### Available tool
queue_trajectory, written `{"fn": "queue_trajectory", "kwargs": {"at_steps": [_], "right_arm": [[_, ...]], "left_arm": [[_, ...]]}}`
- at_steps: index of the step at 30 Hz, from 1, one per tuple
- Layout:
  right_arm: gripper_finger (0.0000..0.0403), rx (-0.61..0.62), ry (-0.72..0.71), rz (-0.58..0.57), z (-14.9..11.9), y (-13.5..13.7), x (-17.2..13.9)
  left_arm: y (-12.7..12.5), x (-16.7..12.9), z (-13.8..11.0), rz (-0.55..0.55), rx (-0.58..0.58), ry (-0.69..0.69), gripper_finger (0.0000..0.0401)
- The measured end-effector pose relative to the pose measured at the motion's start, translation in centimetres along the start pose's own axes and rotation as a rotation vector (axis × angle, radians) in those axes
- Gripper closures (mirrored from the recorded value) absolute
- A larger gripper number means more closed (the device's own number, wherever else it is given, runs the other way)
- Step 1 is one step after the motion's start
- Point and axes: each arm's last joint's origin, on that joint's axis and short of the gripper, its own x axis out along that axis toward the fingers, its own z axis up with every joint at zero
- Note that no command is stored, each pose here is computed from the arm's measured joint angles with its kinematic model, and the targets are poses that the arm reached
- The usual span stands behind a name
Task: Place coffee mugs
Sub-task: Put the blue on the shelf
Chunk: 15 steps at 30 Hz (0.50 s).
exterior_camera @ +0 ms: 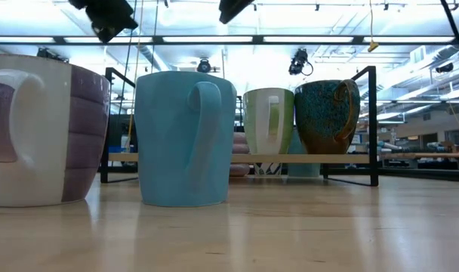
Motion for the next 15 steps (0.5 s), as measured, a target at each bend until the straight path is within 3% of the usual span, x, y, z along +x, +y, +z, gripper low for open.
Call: {"fn": "queue_trajectory", "kwargs": {"at_steps": [8,15], "right_arm": [[0.0218,0.051,-0.063,-0.122,-2.1,1.7,-2.1],[0.0218,0.073,-0.222,-0.207,-4.7,2.0,-3.6]], "left_arm": [[-3.1,2.3,0.6,-0.106,0.242,0.022,0.0276],[-4.1,5.6,0.4,-0.112,0.158,0.056,0.027]]}}
